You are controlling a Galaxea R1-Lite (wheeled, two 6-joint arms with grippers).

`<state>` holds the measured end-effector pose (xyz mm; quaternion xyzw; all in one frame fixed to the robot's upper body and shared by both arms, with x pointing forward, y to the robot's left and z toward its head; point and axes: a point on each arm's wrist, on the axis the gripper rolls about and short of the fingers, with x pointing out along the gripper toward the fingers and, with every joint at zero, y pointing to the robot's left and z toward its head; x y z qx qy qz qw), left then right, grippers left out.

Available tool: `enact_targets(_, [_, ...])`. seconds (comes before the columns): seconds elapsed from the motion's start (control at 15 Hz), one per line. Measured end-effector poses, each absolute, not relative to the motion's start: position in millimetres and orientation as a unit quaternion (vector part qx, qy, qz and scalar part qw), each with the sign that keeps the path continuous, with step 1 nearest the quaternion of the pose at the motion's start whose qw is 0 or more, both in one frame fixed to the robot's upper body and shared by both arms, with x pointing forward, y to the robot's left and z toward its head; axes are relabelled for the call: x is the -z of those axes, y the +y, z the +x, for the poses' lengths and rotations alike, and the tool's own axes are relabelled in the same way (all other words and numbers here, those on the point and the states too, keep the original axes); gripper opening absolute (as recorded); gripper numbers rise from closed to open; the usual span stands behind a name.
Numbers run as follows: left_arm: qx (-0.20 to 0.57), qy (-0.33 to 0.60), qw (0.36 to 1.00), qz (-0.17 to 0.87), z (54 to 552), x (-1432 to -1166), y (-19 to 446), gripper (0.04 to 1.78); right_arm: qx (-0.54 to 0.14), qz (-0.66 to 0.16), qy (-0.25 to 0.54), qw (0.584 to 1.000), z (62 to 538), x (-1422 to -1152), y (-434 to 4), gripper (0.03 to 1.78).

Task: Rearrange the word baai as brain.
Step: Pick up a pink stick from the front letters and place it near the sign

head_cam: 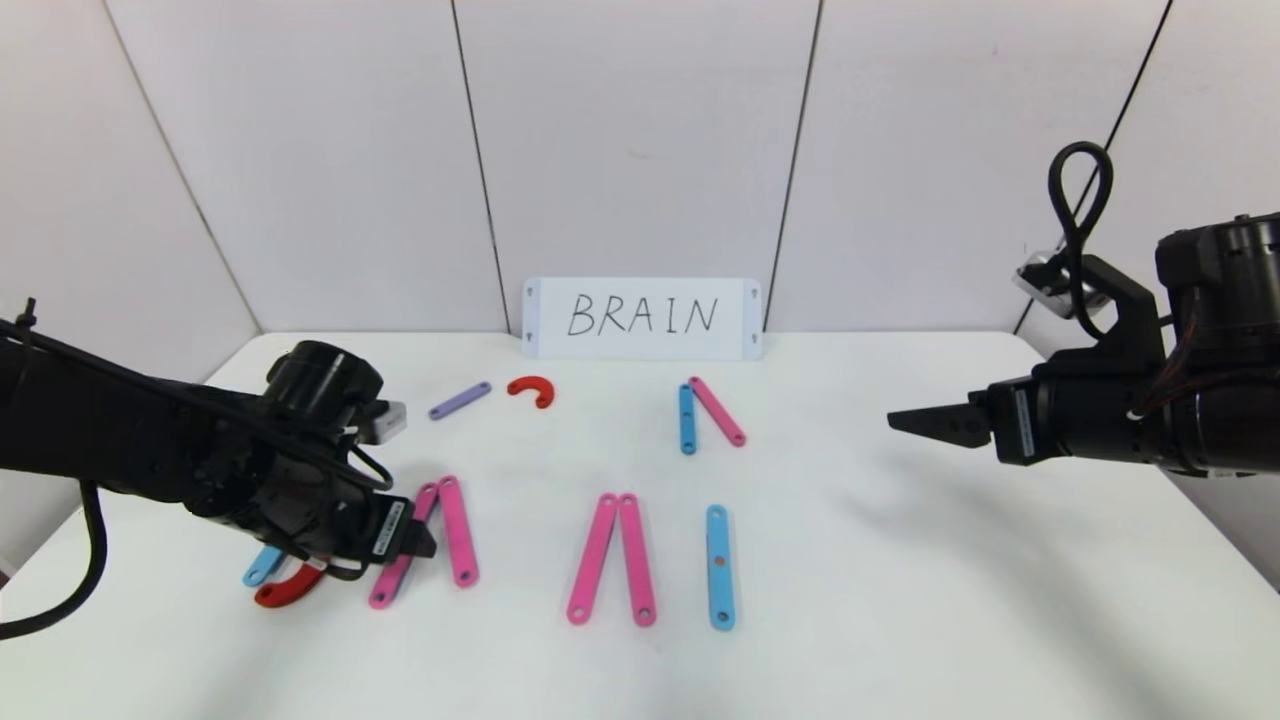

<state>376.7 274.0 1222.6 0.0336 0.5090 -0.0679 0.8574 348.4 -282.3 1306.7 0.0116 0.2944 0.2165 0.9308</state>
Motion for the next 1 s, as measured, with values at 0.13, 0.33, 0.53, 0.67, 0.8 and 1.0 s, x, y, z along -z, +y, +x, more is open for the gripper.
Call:
enact_targets(0.13, [0.068, 0.512, 0.855, 0.034, 377.7, -1220.3, 273.8, 1.25, -0.216, 0.011, 0.295, 0.931, 348.4, -1306.6, -282.3, 1.73])
enact_targets(0.33, [0.068, 0.517, 0.853, 0.035, 379.2, -1217.1, 273.0, 0.68, -0.217, 0.011, 0.295, 0.93, 348.3, -1306.4, -282.1, 1.73])
enact_targets(0.53, [0.069, 0.519, 0.852, 0.036, 379.6, -1215.8, 272.2, 0.31, -0.217, 0.011, 0.296, 0.93, 348.2, -1306.2, -281.9, 1.73])
enact_targets(0.67, [0.069, 0.518, 0.852, 0.036, 379.6, -1215.8, 272.1, 0.3, -0.217, 0.011, 0.296, 0.93, 348.2, -1306.2, -281.9, 1.73])
enact_targets(0.8, [0.069, 0.517, 0.852, 0.035, 379.1, -1216.8, 272.2, 0.3, -0.218, 0.011, 0.296, 0.93, 347.9, -1305.9, -281.7, 1.73])
enact_targets(1.0, [0.069, 0.508, 0.858, 0.033, 376.3, -1223.6, 272.8, 0.3, -0.218, 0.011, 0.296, 0.93, 347.3, -1305.5, -281.7, 1.73])
